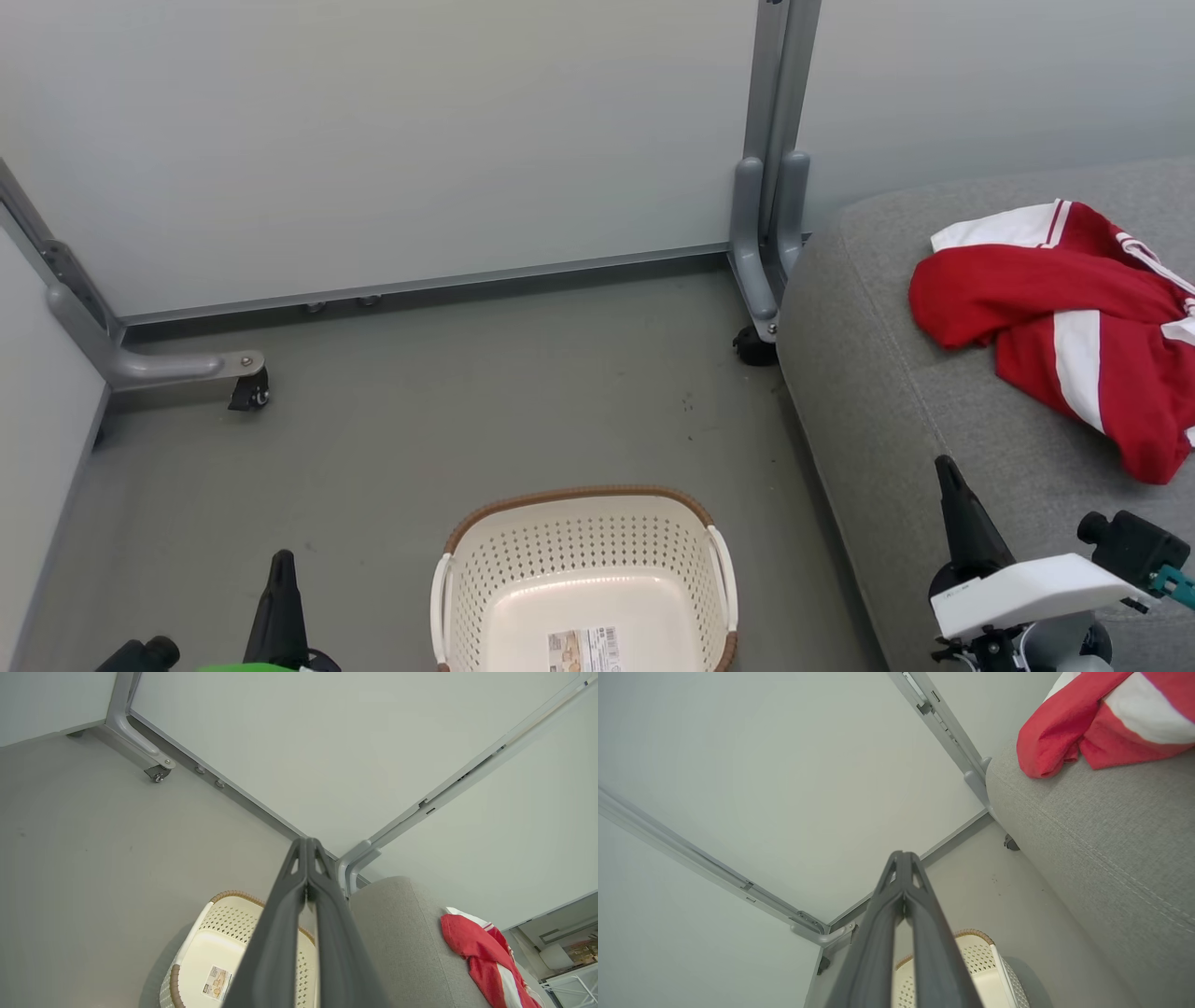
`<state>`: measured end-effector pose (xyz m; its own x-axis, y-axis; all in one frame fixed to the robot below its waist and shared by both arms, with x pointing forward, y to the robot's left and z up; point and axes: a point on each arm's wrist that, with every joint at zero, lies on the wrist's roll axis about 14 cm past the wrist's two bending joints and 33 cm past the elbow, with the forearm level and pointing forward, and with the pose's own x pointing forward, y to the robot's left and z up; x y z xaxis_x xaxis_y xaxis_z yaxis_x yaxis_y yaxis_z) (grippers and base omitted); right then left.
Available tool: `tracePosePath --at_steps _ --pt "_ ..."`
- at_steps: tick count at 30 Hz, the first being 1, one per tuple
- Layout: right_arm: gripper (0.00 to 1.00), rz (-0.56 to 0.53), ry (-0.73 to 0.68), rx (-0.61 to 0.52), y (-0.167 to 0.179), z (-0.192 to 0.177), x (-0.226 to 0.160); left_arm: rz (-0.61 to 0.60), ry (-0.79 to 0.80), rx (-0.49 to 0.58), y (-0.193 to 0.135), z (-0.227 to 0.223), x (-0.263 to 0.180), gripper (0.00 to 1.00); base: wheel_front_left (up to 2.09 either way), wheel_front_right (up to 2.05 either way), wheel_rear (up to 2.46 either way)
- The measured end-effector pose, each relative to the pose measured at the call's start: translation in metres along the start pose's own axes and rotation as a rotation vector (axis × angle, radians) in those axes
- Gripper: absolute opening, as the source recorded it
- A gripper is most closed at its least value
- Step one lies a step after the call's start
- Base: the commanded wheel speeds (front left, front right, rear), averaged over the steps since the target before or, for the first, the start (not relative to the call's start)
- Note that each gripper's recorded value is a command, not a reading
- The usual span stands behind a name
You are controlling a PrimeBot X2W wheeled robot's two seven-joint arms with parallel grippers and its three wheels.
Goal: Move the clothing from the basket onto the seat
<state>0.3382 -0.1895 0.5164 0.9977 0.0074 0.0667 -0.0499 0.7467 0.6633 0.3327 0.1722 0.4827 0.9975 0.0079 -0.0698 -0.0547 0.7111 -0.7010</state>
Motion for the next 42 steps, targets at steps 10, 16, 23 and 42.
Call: tracePosePath --at_steps 10,16,23,42 --pt "0.0 -0.023 0.005 0.128 -0.004 0.001 0.007 0.008 0.007 -0.123 0.002 0.004 0.008 0.0 0.0 0.0 0.0" --pt "0.0 -0.039 0.01 0.2 -0.008 0.0 0.009 0.004 0.009 -0.191 0.001 0.006 0.013 0.0 0.0 0.0 0.0" --pt "0.0 -0.047 0.01 0.282 -0.01 0.001 0.014 0.001 0.009 -0.27 0.001 0.009 0.018 0.0 0.0 0.0 0.0" --pt "0.0 -0.063 0.016 0.477 -0.013 0.0 0.026 -0.009 0.01 -0.453 0.001 0.017 0.031 0.0 0.0 0.0 0.0"
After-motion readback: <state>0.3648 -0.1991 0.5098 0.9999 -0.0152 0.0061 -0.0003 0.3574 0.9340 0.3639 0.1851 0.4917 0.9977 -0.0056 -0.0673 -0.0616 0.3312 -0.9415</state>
